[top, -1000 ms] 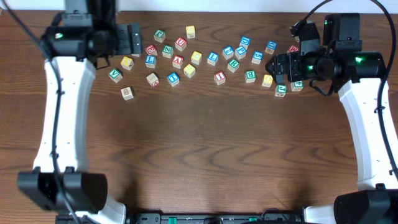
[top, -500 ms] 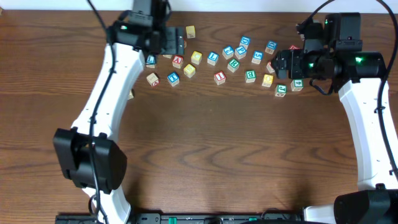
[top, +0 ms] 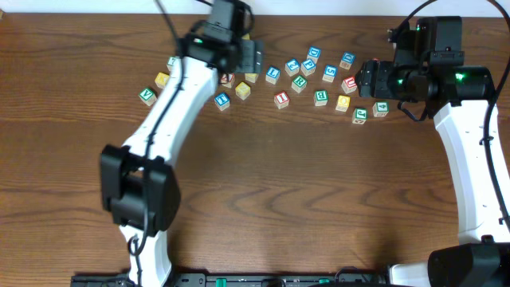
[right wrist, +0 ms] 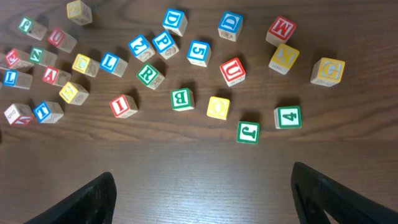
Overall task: Spell out CORL
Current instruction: 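Lower the left gripper onto the yellow C block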
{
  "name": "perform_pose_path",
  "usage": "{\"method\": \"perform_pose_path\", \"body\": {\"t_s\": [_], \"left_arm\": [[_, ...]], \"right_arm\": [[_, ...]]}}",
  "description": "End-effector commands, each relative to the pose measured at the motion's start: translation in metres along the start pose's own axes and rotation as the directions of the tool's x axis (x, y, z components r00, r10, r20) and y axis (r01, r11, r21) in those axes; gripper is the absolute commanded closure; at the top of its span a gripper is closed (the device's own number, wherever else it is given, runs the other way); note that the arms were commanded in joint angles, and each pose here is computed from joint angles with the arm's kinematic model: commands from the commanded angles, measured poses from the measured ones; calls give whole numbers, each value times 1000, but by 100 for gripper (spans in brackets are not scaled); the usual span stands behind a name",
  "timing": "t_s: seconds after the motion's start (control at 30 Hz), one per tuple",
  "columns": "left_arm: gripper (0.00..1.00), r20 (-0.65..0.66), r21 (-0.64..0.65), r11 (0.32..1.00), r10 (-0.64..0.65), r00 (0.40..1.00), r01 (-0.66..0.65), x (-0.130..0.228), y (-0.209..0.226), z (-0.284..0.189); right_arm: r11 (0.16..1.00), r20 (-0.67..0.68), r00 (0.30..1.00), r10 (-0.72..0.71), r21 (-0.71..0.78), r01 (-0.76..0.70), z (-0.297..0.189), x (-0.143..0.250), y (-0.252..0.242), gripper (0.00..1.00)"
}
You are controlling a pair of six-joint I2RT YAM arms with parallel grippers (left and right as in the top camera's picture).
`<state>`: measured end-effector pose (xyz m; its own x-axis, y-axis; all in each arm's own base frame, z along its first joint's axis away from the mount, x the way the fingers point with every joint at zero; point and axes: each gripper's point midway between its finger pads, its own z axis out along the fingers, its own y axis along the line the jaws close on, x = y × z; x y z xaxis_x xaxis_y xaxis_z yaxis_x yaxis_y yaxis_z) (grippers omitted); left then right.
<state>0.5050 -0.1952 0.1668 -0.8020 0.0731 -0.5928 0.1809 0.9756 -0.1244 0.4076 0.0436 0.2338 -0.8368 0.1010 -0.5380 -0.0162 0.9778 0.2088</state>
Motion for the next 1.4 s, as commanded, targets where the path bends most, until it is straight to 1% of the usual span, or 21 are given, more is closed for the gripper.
{"method": "perform_pose_path", "body": {"t_s": [0.0, 0.17, 0.33, 0.47, 0.6, 0.73, 0.9, 0.93, 1.13, 1.27, 1.37], "left_arm": [[15, -24, -26, 994, 102, 995, -102, 9, -4, 32], [15, -42, -49, 991, 119, 992, -121, 19, 1, 68], [15, -36, -46, 982, 179, 983, -181, 22, 1, 90], [16, -26, -50, 983, 174, 984, -175, 23, 6, 105], [20, -9, -52, 984, 169, 986, -170, 21, 8, 115], [28, -2, -55, 984, 170, 986, -169, 21, 8, 119], [30, 24, -55, 985, 168, 986, -166, 17, 8, 123], [32, 23, -54, 985, 167, 986, -166, 17, 8, 124], [37, -13, -57, 984, 168, 986, -168, 31, 11, 136], [38, -25, -57, 985, 163, 986, -164, 37, 12, 141], [43, -31, -57, 985, 160, 987, -162, 39, 13, 144]], "right_arm": [[1000, 21, 1000, 18, 8, -18, -7, -6, -2, 15], [1000, 11, 1000, 19, 8, -19, -7, -3, -2, 15], [1000, 3, 1000, 20, 10, -20, -5, -1, -2, 15], [1000, -11, 1000, 22, 12, -22, -2, 4, -3, 15], [1000, -39, 999, 27, 16, -27, 4, 13, -5, 15], [999, -63, 998, 32, 20, -31, 9, 21, -7, 15], [999, -68, 997, 33, 21, -31, 11, 23, -8, 15], [999, -68, 997, 33, 21, -31, 11, 23, -8, 15], [999, -68, 997, 33, 21, -31, 11, 23, -8, 15], [999, -68, 997, 33, 21, -31, 11, 23, -8, 14], [999, -68, 997, 33, 21, -31, 11, 23, -8, 14]]}}
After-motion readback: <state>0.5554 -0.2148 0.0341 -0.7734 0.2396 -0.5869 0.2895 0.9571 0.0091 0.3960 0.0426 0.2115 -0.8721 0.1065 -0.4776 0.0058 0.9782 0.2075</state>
